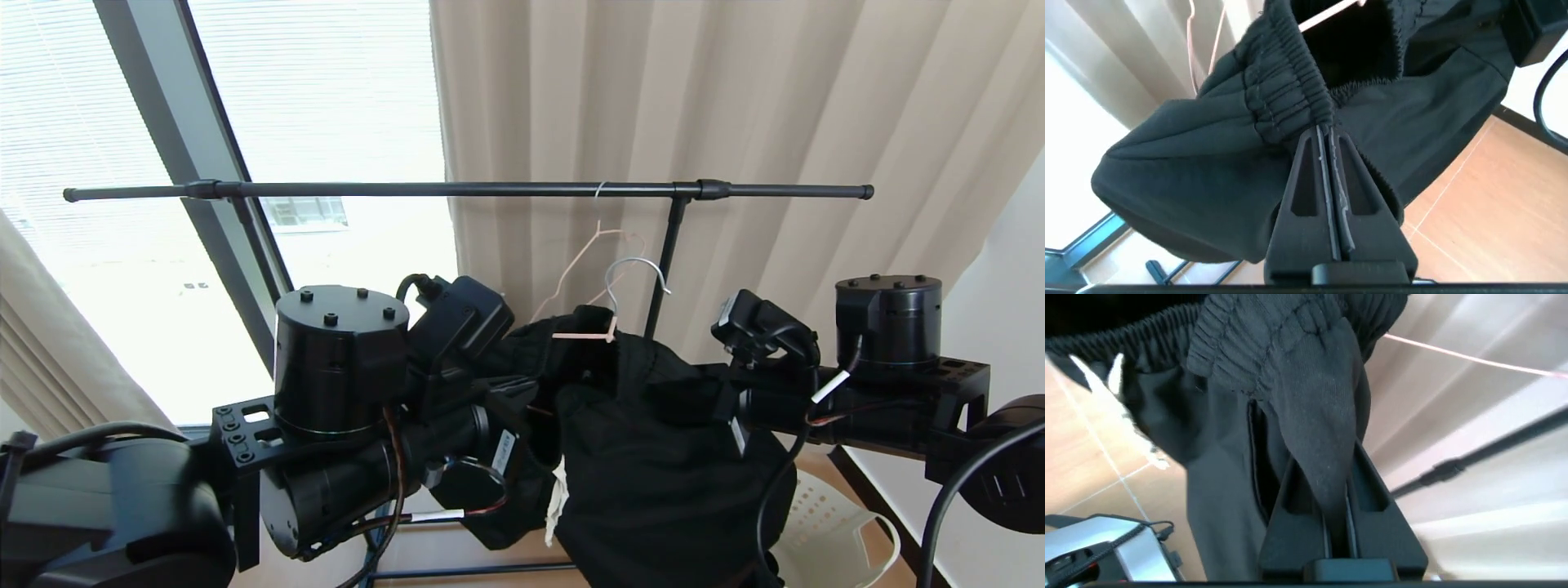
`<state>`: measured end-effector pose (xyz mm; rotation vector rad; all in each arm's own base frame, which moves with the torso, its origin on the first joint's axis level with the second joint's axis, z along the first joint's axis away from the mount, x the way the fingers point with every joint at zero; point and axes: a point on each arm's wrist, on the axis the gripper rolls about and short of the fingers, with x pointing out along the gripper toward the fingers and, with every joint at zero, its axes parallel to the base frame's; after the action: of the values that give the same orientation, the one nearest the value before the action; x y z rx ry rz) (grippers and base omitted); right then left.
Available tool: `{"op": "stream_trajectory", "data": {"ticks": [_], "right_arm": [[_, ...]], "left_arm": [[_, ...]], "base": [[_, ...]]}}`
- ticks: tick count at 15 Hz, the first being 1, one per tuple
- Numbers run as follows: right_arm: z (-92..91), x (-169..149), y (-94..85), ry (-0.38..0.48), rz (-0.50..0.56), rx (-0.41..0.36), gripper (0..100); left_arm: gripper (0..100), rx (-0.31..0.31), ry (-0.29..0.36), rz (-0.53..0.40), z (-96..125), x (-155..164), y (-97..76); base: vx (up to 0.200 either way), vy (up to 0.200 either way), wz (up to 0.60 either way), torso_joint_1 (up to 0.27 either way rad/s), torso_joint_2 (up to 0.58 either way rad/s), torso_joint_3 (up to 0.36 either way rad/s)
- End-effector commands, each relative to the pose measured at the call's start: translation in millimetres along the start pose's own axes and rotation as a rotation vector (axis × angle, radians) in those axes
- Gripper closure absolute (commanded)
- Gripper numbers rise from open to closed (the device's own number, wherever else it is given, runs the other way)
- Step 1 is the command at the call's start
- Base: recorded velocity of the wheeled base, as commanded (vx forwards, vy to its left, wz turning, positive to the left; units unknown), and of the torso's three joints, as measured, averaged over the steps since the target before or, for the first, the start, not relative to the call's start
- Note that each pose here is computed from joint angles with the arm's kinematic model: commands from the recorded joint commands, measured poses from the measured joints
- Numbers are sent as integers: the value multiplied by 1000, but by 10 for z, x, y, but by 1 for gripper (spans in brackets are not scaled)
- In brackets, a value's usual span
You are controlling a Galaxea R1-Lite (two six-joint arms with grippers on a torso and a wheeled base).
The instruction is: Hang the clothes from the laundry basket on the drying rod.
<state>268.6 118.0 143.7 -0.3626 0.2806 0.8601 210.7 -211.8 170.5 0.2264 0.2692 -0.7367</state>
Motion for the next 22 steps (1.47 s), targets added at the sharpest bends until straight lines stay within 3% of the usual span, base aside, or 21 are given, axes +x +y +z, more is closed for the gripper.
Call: {"op": "stream_trajectory", "data": {"ticks": [1, 10, 13, 22], "right_arm": [[35, -45, 11, -17, 6, -5, 100], [103, -125, 108, -60, 65, -3, 100], [111, -136, 124, -91, 120, 3, 100], [73, -176, 176, -161, 137, -25, 100]], "left_arm": [[100, 4, 15, -2, -32, 74, -31], [100, 8, 4, -23, -94, 257, -184], [100, 7, 5, -25, -97, 261, -185], [100, 8, 2, -26, -75, 417, -211]], "base": [[0, 0, 0, 0, 0, 0], [0, 0, 0, 0, 0, 0], [0, 0, 0, 0, 0, 0], [0, 0, 0, 0, 0, 0]]}}
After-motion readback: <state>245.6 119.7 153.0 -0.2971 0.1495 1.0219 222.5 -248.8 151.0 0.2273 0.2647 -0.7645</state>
